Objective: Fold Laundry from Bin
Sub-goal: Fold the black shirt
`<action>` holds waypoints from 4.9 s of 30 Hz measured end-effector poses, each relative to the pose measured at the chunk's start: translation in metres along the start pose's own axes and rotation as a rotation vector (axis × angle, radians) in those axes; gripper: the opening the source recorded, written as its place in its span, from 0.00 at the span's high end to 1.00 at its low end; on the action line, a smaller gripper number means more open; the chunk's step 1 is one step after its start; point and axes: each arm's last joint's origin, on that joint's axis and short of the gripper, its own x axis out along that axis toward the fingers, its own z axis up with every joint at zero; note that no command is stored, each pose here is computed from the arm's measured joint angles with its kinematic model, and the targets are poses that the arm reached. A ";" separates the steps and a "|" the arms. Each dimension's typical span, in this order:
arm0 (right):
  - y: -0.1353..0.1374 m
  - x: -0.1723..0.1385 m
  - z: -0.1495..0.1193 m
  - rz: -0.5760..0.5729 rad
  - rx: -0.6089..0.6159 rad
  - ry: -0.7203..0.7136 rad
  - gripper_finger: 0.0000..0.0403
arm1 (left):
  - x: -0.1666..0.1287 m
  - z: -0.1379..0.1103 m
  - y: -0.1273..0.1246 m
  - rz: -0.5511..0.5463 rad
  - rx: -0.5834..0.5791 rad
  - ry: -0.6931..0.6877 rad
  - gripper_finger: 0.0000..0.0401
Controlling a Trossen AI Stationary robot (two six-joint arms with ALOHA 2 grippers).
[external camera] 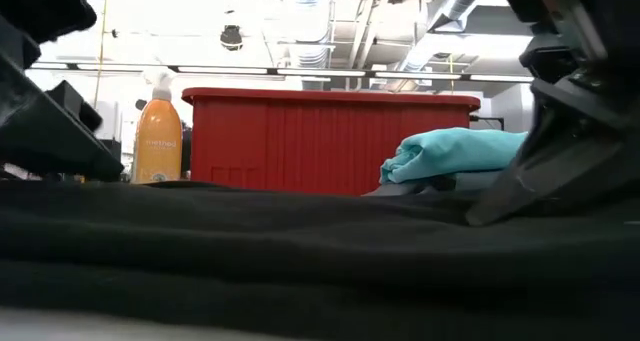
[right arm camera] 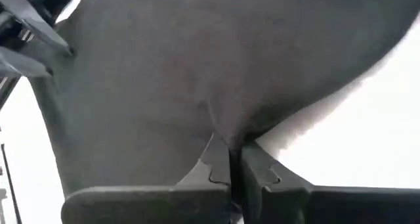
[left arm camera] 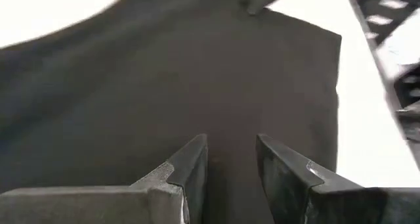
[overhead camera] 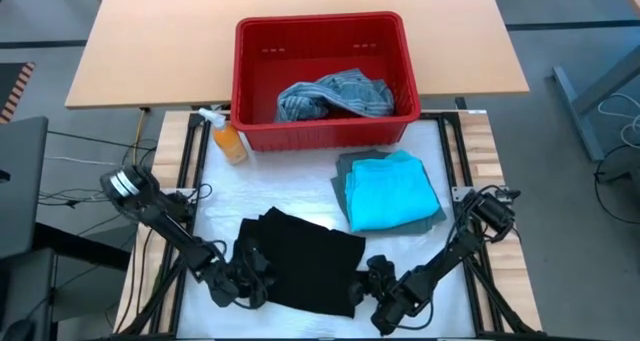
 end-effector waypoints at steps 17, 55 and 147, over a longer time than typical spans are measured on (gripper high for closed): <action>0.032 -0.064 0.035 0.134 -0.099 0.216 0.93 | 0.074 0.016 -0.025 -0.143 0.100 0.049 0.70; 0.115 -0.036 0.148 0.342 -0.360 0.103 0.91 | 0.048 0.064 -0.017 0.137 0.272 0.114 0.70; 0.157 0.076 0.189 0.496 -0.664 0.225 0.91 | -0.002 -0.011 0.041 0.336 0.077 0.229 0.70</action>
